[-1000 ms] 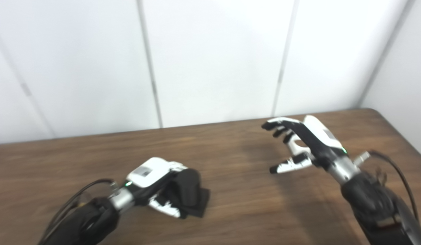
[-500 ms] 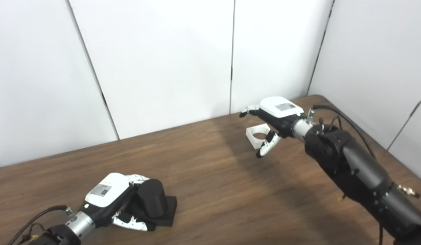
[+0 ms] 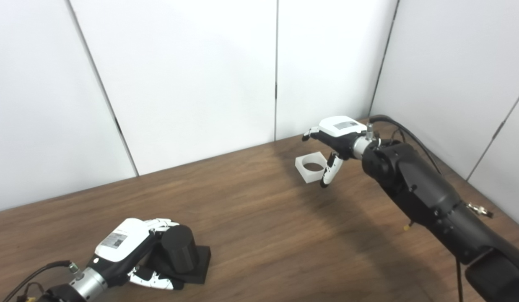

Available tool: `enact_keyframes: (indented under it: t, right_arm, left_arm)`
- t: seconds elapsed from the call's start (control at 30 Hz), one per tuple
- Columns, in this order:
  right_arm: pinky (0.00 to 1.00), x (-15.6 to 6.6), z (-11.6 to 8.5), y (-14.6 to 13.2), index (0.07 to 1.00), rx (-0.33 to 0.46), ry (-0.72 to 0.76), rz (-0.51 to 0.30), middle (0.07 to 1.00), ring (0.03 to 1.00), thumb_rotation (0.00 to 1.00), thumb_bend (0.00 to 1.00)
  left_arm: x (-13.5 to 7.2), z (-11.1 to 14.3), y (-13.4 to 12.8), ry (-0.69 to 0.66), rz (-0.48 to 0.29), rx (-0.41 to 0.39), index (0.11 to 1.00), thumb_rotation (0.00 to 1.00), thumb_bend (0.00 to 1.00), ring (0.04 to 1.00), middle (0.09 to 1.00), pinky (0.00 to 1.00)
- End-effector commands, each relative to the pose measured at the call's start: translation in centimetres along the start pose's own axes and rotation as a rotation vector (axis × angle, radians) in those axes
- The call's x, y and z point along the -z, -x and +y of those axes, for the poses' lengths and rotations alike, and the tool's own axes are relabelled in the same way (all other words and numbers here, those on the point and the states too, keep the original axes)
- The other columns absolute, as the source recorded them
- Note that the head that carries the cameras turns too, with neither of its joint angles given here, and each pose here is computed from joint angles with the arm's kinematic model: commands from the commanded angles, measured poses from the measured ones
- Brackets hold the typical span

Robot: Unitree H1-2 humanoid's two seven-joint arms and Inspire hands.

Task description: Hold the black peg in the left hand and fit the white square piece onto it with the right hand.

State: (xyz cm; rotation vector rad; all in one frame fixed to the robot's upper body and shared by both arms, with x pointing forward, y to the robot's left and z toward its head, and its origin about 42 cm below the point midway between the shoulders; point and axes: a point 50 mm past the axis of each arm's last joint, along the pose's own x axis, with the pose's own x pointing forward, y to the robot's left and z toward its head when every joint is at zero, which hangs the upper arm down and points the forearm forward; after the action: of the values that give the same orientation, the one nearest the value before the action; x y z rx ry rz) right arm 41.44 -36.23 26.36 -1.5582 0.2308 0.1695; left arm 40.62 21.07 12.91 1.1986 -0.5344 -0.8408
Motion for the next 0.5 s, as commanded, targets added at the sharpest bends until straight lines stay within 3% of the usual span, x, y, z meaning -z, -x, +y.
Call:
enact_keyframes:
  t: [0.0,0.47]
  right_arm:
    - [0.77,0.6,-3.6,-0.4,0.872,0.093,0.04,0.031,0.926,0.899,0.2,0.91]
    - [0.72,0.1,-3.1,-2.5,0.863,0.075,0.049,0.068,0.906,0.865,0.21,0.91]
  left_arm:
    - [1.4,-5.3,4.1,-0.025,0.079,0.255,0.492,0.06,0.52,0.834,0.798,0.74]
    - [1.3,-5.3,4.4,-0.022,0.068,0.24,0.491,0.06,0.52,0.82,0.787,0.73]
